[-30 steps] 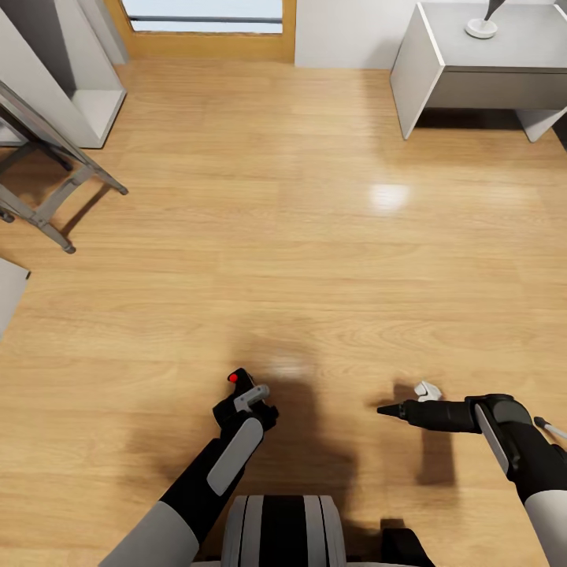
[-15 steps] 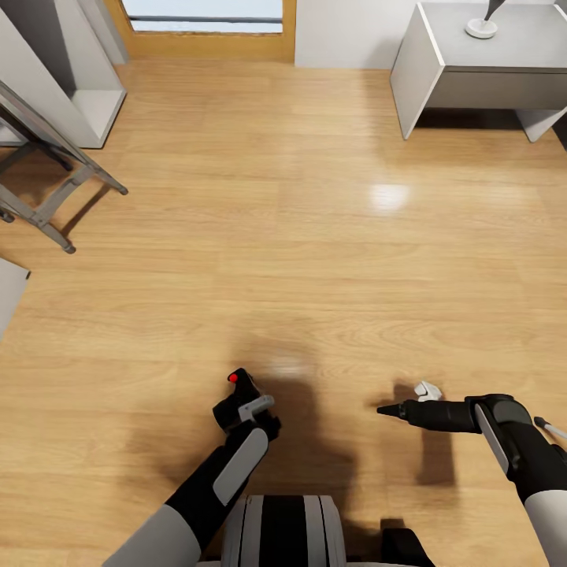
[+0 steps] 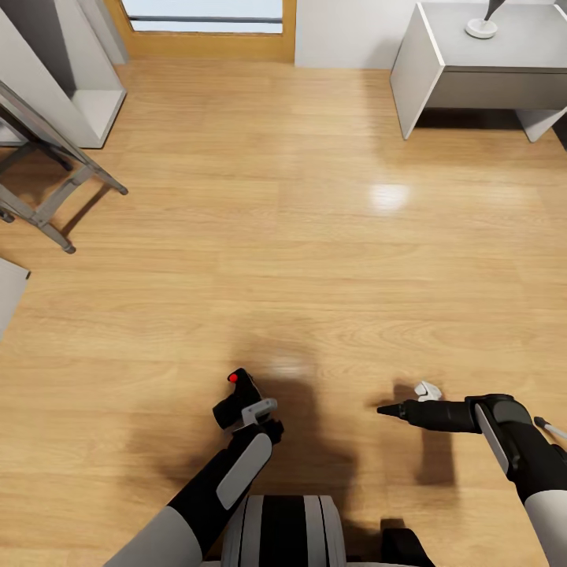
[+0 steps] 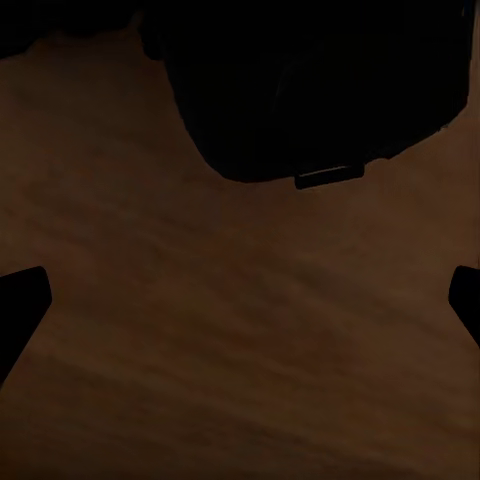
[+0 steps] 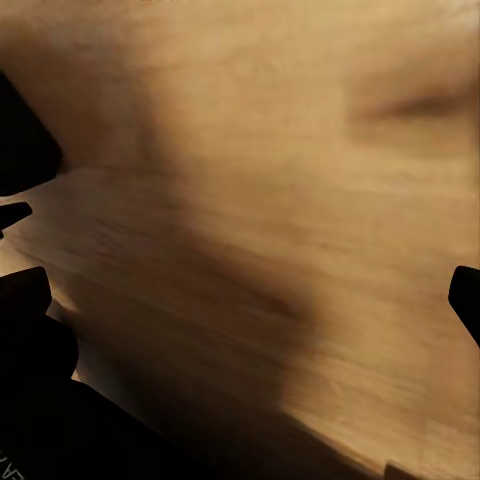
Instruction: Attach the digital camera to the camera tripod in the bedroom.
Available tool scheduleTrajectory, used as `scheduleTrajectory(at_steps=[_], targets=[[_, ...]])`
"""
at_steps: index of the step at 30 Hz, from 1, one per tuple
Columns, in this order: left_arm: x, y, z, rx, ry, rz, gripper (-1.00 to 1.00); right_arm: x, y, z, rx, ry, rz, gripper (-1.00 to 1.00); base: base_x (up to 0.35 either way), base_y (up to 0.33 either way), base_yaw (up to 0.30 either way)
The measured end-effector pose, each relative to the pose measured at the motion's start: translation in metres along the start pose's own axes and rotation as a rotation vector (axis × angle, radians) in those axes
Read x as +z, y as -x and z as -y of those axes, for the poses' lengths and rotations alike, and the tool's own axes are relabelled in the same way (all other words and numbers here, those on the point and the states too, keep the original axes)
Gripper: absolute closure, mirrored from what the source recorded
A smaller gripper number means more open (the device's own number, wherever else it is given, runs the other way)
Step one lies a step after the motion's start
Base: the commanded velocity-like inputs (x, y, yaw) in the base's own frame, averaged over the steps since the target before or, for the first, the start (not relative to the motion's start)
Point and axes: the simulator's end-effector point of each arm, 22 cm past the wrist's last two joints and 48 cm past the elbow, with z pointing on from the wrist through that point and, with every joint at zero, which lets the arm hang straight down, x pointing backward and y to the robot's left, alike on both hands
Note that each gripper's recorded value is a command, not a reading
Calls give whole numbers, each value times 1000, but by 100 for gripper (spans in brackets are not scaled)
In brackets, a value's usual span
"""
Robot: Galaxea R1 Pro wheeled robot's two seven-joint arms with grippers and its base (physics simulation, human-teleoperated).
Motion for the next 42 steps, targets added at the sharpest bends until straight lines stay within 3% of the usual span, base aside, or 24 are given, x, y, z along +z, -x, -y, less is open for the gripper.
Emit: scheduleTrajectory(at_steps=[25,32,42], targets=[[-3,10,3,-26,-7,40,-100,0,0,0,0,1,0,-100,0,0,0],[-5,23,5,-90,-15,99,-100,0,0,0,0,1,0,-100,0,0,0],[-5,26,6,-106,-19,113,-100,1,0,-1,0,2,-1,-100,0,0,0]])
